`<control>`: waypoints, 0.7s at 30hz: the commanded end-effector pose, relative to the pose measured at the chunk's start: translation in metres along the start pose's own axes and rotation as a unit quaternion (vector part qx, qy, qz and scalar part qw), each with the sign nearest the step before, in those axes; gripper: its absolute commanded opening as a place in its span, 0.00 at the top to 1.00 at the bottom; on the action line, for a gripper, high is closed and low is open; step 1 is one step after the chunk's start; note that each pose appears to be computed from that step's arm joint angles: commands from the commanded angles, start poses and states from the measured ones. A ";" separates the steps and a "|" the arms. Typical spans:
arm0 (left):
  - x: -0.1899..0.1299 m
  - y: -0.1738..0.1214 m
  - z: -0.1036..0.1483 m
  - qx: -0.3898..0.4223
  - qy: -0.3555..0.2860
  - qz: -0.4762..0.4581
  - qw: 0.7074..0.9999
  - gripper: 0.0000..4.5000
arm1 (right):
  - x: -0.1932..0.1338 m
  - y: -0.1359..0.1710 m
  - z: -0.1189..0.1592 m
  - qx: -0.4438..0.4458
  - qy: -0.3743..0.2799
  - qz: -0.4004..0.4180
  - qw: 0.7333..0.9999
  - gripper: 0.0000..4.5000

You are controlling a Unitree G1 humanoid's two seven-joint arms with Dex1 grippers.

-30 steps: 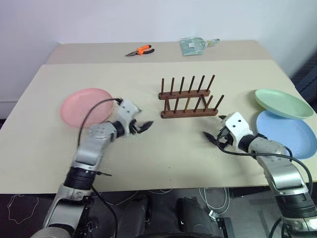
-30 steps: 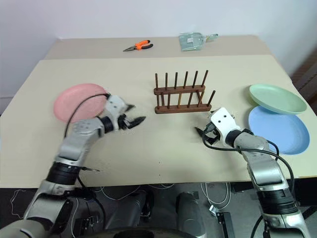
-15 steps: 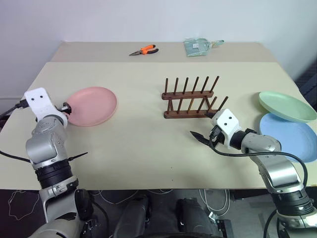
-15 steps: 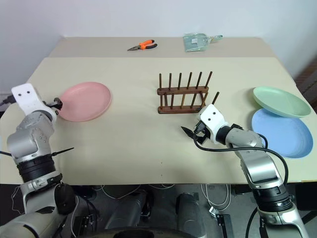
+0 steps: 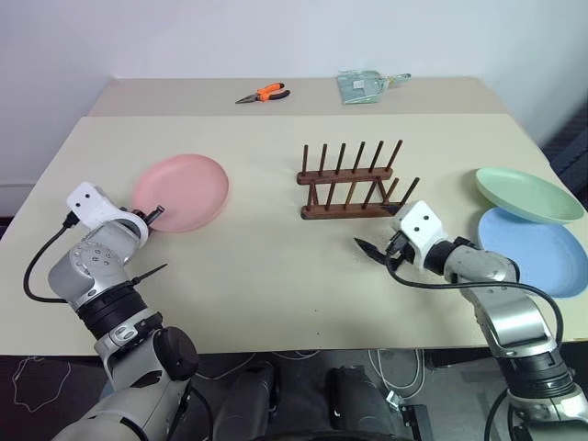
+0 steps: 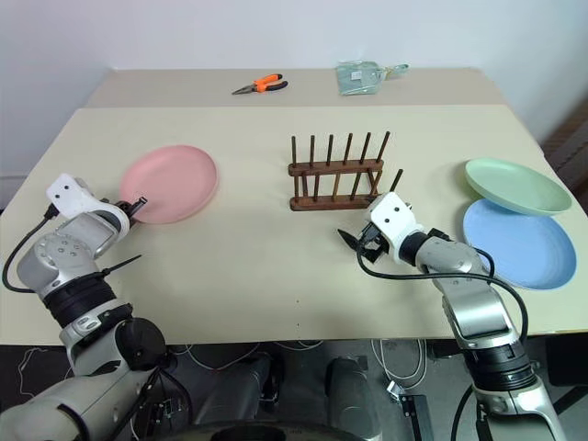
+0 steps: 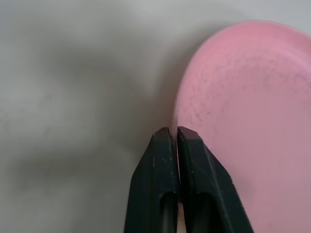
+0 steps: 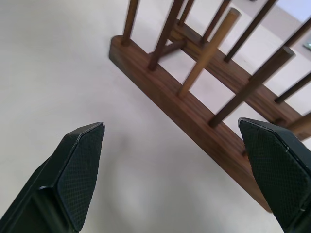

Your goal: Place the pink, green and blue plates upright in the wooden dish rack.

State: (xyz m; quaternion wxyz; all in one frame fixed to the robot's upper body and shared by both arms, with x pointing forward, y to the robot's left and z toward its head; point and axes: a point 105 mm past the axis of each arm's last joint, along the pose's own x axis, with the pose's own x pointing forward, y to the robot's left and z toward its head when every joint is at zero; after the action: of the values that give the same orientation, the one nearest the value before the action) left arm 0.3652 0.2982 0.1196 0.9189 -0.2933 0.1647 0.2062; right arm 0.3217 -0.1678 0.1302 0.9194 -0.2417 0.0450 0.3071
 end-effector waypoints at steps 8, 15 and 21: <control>-0.062 -0.157 0.063 0.166 -0.192 -0.277 0.927 0.99 | -0.003 0.000 0.103 -0.172 -0.145 -0.010 0.974 0.00; -0.105 -0.231 0.058 0.224 -0.212 -0.381 0.872 0.99 | 0.025 0.009 0.149 -0.347 -0.162 -0.022 0.924 0.00; -0.126 -0.257 0.038 0.210 -0.188 -0.429 0.858 1.00 | 0.050 0.007 0.144 -0.466 -0.129 -0.038 0.874 0.05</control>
State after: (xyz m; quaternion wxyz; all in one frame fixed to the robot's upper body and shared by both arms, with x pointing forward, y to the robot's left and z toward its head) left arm 0.3960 0.0997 0.3009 0.9757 -0.0902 -0.0768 -0.1845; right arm 0.3453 -0.0667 0.2368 0.7253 -0.5768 -0.2156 0.3078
